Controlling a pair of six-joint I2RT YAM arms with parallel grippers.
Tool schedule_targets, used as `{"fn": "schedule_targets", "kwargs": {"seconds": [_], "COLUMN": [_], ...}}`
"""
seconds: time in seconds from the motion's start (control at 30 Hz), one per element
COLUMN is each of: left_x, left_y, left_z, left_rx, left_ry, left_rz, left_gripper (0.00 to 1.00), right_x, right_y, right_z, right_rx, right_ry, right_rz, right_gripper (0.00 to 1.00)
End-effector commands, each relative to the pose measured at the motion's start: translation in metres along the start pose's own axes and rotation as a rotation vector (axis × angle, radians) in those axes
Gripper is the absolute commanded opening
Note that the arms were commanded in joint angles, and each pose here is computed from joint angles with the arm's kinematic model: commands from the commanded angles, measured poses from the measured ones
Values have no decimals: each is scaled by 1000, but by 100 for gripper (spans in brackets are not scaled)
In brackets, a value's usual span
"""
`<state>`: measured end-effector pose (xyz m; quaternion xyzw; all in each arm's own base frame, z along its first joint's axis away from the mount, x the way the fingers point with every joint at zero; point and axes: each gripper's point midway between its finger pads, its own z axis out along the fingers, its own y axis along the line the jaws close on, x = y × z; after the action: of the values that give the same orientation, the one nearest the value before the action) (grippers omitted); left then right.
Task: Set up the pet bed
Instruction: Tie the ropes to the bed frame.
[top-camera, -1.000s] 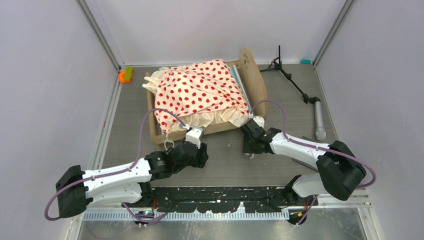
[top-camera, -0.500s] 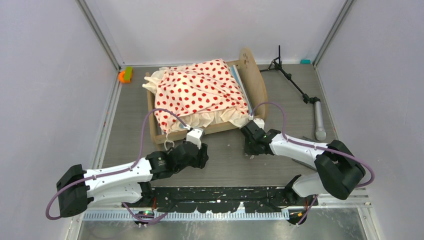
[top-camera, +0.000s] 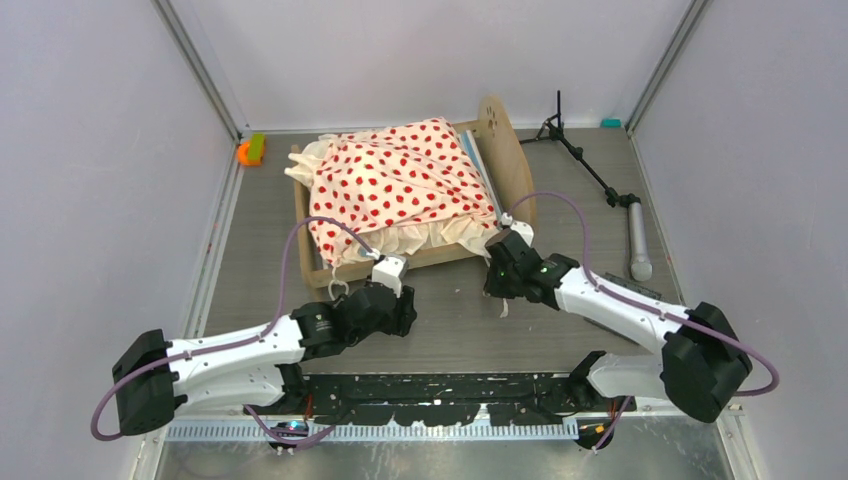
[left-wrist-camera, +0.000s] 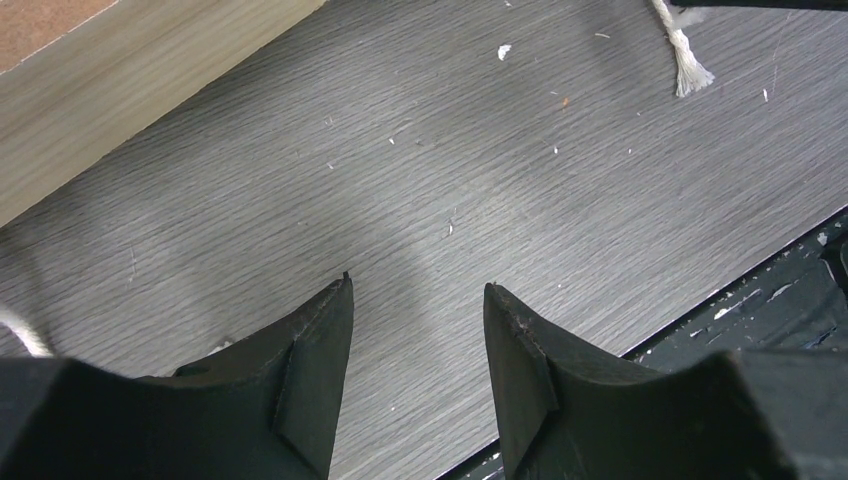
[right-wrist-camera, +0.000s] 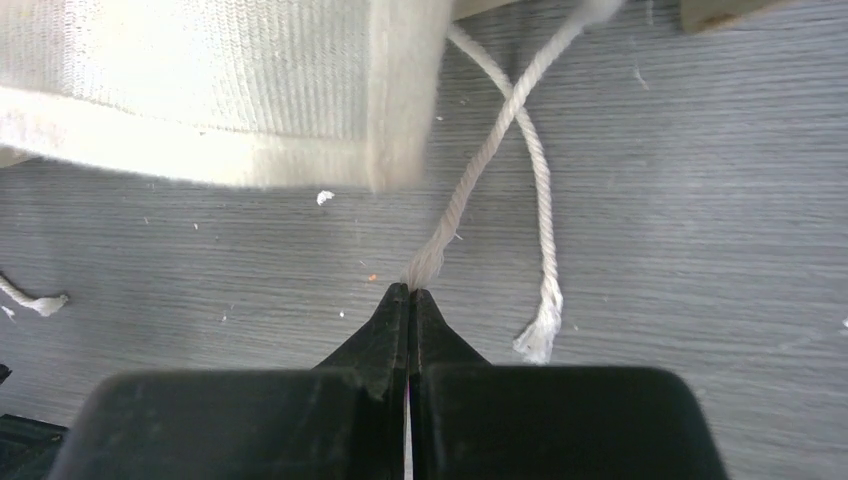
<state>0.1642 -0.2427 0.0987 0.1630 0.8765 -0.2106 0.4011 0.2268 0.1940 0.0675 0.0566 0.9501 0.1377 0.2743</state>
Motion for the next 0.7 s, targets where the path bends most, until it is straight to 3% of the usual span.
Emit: {"fn": "schedule_targets", "kwargs": {"seconds": [0.0, 0.13, 0.4, 0.5, 0.67], "left_x": [-19, -31, -52, -55, -36], "left_y": [-8, -36, -93, -115, -157], "left_z": [-5, -4, 34, 52, 82], "left_rx": [29, 134, 149, 161, 132], "left_ry": [-52, -46, -39, -46, -22], "left_rz": [-16, 0, 3, -57, -35], "left_gripper": [53, 53, 51, 52, 51], "right_x": [-18, -14, 1, 5, 4], "right_y": [-11, -44, -85, -94, -98], "right_z": [-25, -44, -40, -41, -53], "right_rx": [59, 179, 296, 303, 258], "right_ry": [-61, -88, -102, -119, -182], "right_rz": [9, 54, 165, 206, 285], "right_gripper": [0, 0, 0, 0, 0]}}
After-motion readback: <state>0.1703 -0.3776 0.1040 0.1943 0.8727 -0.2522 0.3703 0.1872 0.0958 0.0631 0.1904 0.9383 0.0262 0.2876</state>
